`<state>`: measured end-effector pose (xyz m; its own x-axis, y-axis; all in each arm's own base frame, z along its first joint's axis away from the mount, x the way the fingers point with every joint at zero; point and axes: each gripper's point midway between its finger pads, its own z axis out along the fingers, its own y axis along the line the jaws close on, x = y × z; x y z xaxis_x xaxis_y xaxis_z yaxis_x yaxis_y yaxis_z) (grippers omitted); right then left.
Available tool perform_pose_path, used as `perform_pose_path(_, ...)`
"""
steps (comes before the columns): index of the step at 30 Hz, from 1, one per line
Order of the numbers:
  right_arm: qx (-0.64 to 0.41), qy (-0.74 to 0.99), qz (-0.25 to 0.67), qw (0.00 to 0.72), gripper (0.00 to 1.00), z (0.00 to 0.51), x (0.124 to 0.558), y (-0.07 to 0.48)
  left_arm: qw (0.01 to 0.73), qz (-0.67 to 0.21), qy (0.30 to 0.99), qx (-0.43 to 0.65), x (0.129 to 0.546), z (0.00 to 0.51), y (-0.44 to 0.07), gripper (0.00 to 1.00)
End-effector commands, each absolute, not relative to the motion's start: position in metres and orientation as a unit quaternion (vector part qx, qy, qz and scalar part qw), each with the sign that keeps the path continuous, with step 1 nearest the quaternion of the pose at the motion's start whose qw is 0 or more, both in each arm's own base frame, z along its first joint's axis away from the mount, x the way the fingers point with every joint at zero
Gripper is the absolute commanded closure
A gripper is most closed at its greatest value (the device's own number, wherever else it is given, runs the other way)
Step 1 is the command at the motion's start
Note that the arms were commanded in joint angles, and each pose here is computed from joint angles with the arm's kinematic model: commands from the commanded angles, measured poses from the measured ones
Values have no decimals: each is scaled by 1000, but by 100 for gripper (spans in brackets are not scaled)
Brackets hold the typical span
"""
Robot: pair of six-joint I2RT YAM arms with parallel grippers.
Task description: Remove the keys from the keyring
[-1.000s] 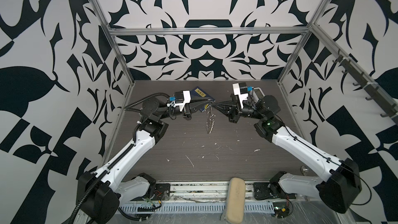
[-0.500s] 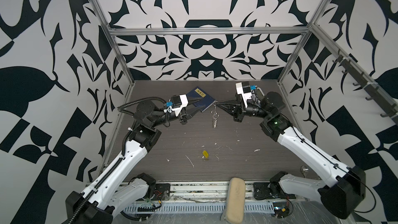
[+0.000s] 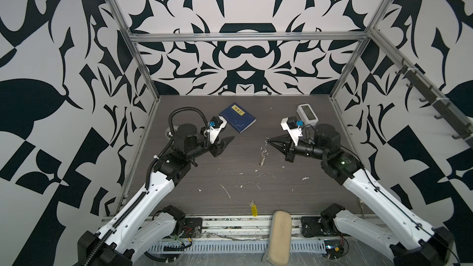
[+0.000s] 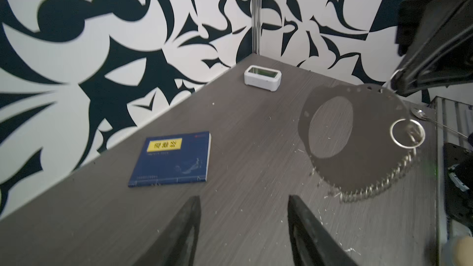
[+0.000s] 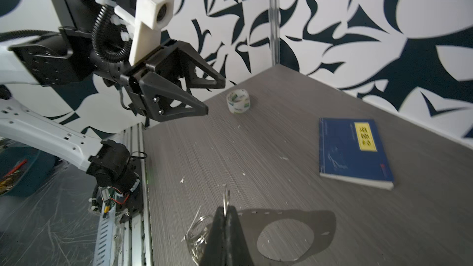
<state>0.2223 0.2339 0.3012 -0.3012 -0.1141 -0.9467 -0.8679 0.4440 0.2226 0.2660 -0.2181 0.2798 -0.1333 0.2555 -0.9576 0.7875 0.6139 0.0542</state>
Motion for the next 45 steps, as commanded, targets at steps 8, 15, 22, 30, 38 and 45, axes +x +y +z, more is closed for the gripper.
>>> perform_pose_path(8,-202,853,207,434,100,229,227,151,431,-243,804,331,249,204,-234,36)
perform_pose_path(15,-182,888,181,381,100,184,249,154,377,-209,820,378,210,161,-269,32)
perform_pose_path(22,-206,915,178,299,100,138,289,185,325,-132,841,412,174,118,-282,29)
perform_pose_path(30,-216,942,173,191,87,72,320,208,303,-99,848,422,156,96,-291,26)
perform_pose_path(38,-193,936,167,242,1,114,329,188,269,-62,852,445,133,77,-298,16)
perform_pose_path(45,-149,934,170,276,0,140,322,141,250,-35,854,454,115,60,-311,6)
